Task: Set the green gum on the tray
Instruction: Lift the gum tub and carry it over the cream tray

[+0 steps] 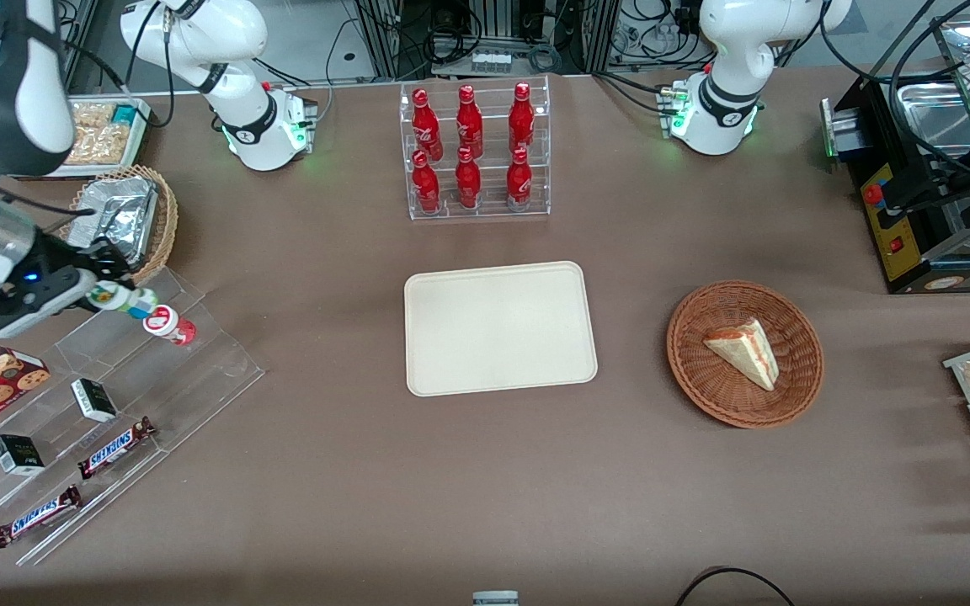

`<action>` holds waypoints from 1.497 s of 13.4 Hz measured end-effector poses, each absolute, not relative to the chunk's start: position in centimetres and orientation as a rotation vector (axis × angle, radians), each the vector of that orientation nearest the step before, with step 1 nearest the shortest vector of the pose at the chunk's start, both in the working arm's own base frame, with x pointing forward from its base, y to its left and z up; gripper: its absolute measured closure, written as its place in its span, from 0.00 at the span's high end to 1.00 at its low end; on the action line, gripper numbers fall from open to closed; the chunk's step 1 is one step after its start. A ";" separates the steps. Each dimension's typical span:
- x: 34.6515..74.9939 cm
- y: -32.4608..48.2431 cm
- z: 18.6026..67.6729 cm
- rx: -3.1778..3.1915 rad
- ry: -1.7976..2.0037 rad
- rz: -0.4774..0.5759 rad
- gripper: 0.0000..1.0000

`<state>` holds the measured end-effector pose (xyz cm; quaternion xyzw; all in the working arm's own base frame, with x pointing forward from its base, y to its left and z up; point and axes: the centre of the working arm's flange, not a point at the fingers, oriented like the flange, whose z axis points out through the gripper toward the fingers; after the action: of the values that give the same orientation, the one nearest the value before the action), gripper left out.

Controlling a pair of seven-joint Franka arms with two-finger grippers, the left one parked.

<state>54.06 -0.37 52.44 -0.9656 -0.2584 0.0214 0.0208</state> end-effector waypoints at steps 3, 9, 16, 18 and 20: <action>53.7 6.6 53.2 -3.026 -0.698 0.081 0.59; 51.4 22.5 51.0 -3.106 -0.426 0.142 0.59; 49.7 38.8 43.6 -3.153 -0.133 0.073 0.59; 49.2 42.6 41.0 -3.155 -0.062 0.052 0.59; 48.4 46.0 38.4 -3.152 -0.008 0.031 0.59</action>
<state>48.41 45.99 38.35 -0.9999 -0.0025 0.0100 -0.0052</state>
